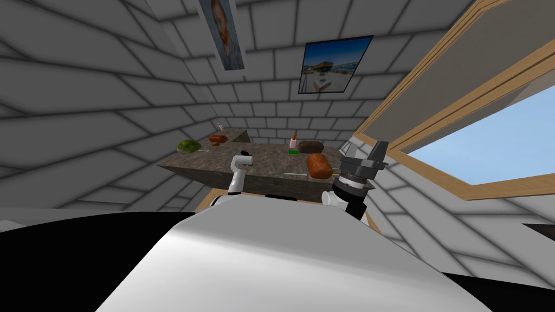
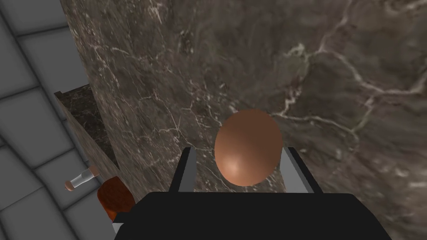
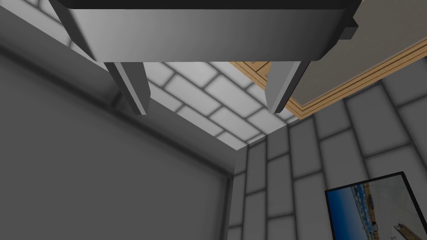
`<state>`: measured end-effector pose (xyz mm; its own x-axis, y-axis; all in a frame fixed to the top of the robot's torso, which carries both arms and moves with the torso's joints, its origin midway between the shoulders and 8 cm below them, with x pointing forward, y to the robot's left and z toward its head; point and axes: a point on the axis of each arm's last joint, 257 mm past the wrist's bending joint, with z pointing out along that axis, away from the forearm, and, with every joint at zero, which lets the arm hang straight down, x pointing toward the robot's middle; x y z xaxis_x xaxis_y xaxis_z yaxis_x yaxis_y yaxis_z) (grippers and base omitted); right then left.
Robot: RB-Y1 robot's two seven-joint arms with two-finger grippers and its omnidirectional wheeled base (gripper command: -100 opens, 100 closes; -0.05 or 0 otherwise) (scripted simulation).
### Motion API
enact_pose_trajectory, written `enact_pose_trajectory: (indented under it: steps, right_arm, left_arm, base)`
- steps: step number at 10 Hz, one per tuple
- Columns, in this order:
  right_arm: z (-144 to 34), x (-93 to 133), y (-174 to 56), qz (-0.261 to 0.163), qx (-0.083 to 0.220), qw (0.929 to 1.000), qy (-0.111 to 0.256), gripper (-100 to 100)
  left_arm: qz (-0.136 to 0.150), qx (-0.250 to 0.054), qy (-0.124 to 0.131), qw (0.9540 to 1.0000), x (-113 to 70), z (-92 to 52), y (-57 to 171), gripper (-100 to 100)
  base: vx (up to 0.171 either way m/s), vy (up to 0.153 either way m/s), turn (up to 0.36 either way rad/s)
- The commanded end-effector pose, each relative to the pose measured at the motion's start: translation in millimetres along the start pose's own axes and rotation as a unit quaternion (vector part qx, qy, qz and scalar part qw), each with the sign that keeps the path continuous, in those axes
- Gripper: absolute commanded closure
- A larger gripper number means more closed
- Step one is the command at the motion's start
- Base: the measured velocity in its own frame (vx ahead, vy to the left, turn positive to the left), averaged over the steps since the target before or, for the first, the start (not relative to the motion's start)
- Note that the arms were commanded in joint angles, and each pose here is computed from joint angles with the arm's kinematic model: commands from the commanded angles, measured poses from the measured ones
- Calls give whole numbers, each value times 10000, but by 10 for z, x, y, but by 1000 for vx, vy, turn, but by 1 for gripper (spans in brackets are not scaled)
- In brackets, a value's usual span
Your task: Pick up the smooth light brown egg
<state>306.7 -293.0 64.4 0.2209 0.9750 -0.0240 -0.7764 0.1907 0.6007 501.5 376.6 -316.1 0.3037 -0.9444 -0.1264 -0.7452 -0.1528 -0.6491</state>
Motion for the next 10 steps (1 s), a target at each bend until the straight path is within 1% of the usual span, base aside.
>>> enact_pose_trajectory:
  steps: [1,4,5,6,8,9,10]
  right_arm:
    - [0,0,0,0,0,10000,0,0]
    - [0,0,0,0,0,10000,0,0]
    - [0,0,0,0,0,10000,0,0]
    - [0,0,0,0,0,10000,0,0]
    - [0,0,0,0,0,10000,0,0]
    - [0,0,0,0,0,10000,0,0]
    - [0,0,0,0,0,10000,0,0]
  left_arm:
    - [0,0,0,10000,0,0,0,100]
    - [1,23,0,10000,0,-5,-20,100]
    - [1,21,0,10000,0,-5,-19,0]
    - [-12,17,-12,10000,-2,-77,-30,100]
    - [-27,13,-24,10000,-3,-159,-41,100]
    - [-24,22,-19,10000,-6,-128,-45,100]
    - [-24,15,-20,10000,-6,-132,-43,0]
  base:
    - [0,0,0]
    - [0,0,0]
    - [0,0,0]
    - [0,0,0]
    - [-6,1,-11]
    - [-7,1,-5]
    - [0,0,0]
